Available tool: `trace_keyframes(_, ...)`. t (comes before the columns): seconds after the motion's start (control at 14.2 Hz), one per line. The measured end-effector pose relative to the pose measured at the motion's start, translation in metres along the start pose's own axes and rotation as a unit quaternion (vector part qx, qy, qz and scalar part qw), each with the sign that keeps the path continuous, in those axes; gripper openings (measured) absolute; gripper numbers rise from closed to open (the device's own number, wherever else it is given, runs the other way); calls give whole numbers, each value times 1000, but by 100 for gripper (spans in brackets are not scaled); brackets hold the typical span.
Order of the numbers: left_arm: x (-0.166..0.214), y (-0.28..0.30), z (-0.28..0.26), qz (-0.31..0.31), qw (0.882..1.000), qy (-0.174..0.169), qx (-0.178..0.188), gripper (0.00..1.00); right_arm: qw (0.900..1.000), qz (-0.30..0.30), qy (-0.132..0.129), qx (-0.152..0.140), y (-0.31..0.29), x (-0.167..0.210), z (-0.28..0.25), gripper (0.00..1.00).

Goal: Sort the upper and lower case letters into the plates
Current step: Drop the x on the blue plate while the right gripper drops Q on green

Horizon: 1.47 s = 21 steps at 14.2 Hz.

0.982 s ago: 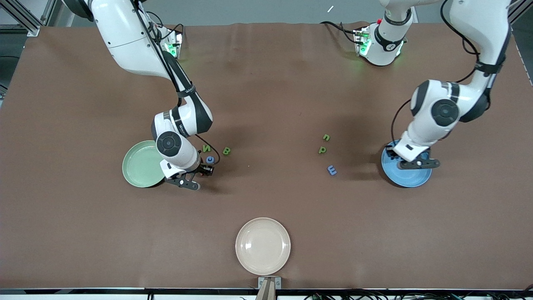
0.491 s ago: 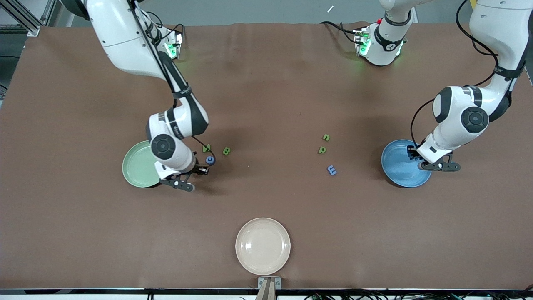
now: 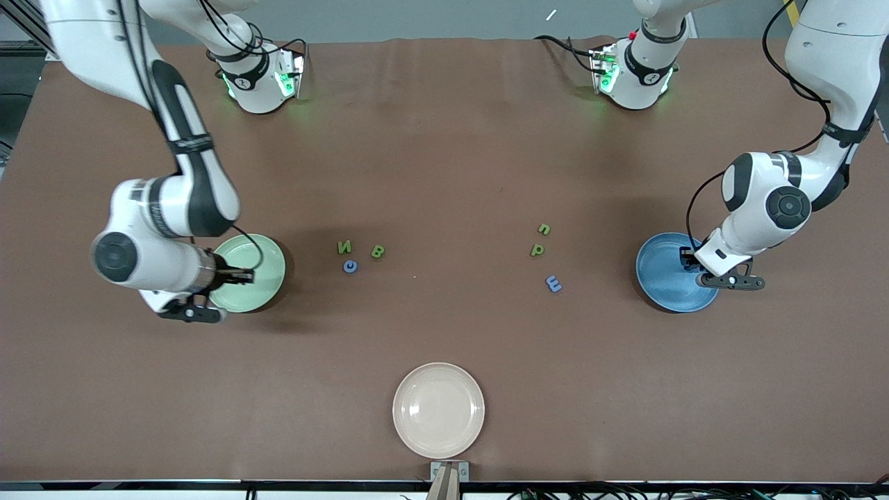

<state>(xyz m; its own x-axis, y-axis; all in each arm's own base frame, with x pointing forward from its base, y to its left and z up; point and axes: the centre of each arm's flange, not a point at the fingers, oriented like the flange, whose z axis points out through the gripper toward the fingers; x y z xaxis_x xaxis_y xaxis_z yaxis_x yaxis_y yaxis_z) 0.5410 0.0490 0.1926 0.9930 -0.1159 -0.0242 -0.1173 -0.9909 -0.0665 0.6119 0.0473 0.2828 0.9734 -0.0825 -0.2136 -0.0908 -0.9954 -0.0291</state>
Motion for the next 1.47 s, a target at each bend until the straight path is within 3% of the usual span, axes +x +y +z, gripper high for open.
trace_keyframes(0.14,0,0,0,0,1000,0,0,33,1000,-1,-8,1,15,-15,22,36)
trace_keyframes(0.42,0,0,0,1,1000,1,0,36,1000,0,3,-4,21,-46,82,36)
trace_keyframes(0.63,4,2,-4,4,1000,5,1,59,1000,1,0,-7,24,-55,96,36)
trace_keyframes(0.84,18,30,-24,3,1000,23,-4,91,1000,1,4,-6,24,-55,93,37)
trace_keyframes(0.91,24,47,-34,-12,1000,26,-7,99,1000,2,5,-6,24,-54,92,41)
trace_keyframes(1.12,42,119,-65,-88,995,39,-25,100,1000,2,6,-5,24,-54,91,72)
trace_keyframes(1.33,53,197,-84,-173,983,47,-40,100,1000,3,8,-5,23,-54,89,100)
trace_keyframes(1.47,59,247,-85,-225,972,44,-56,100,1000,12,12,-3,16,-53,85,100)
